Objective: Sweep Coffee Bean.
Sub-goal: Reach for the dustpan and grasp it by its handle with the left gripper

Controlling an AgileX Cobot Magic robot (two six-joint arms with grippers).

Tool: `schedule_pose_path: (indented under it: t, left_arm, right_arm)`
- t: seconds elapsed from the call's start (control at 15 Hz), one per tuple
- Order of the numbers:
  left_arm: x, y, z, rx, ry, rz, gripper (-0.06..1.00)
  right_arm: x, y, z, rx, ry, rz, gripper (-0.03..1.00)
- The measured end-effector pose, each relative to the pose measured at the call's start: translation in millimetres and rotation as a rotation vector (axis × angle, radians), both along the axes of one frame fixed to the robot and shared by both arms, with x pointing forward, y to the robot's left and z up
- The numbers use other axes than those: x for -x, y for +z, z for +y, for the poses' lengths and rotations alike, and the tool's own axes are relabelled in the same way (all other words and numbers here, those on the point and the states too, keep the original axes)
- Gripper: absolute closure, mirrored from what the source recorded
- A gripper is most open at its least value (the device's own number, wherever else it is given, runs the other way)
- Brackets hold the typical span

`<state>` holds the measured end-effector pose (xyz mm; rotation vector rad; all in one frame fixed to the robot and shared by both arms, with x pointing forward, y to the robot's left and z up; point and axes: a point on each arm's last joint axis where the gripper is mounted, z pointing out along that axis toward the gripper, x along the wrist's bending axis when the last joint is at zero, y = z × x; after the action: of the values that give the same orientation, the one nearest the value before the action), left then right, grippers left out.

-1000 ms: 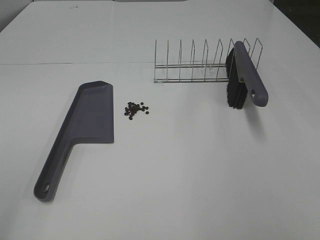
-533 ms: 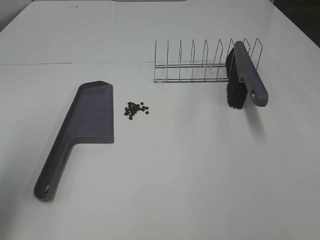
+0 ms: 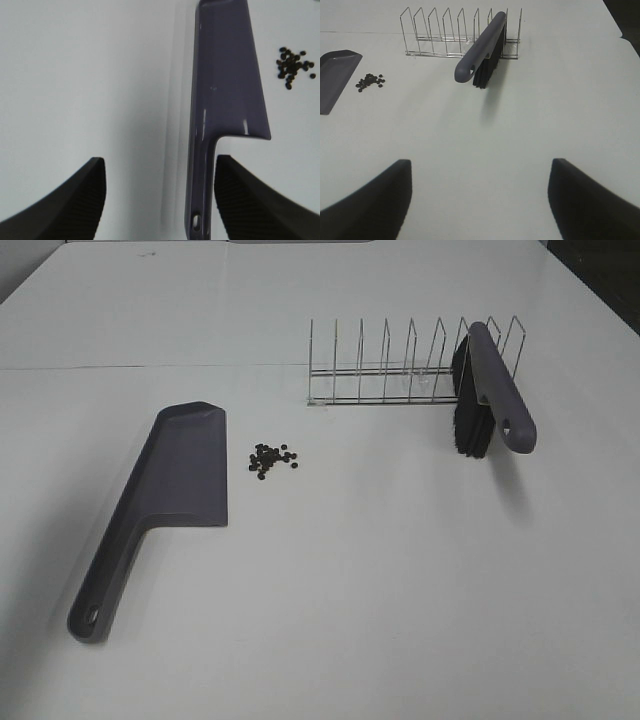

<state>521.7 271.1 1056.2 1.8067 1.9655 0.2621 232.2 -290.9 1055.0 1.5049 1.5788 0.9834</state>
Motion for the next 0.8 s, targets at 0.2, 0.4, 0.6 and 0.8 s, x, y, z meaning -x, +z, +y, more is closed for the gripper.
schedule_pose_path:
  t: [0.2,0.4,0.6,0.8]
  left_arm:
    - [-11,-37,-27,-0.005,-0.065,0.163,0.33]
    - [-14,-76,-61,-0.045,-0.126,0.310,0.31]
    - [-16,-101,-80,-0.075,-0.131,0.365,0.30]
    - [-20,-129,-93,-0.094,-0.142,0.409,0.30]
  right_arm:
    - [0,0,0,0.000,0.000,0.000,0.33]
    - [0,0,0,0.000,0.000,0.000,0.33]
    - [0,0,0,0.000,0.000,0.000,0.33]
    - [0,0,0,0.000,0.000,0.000,0.33]
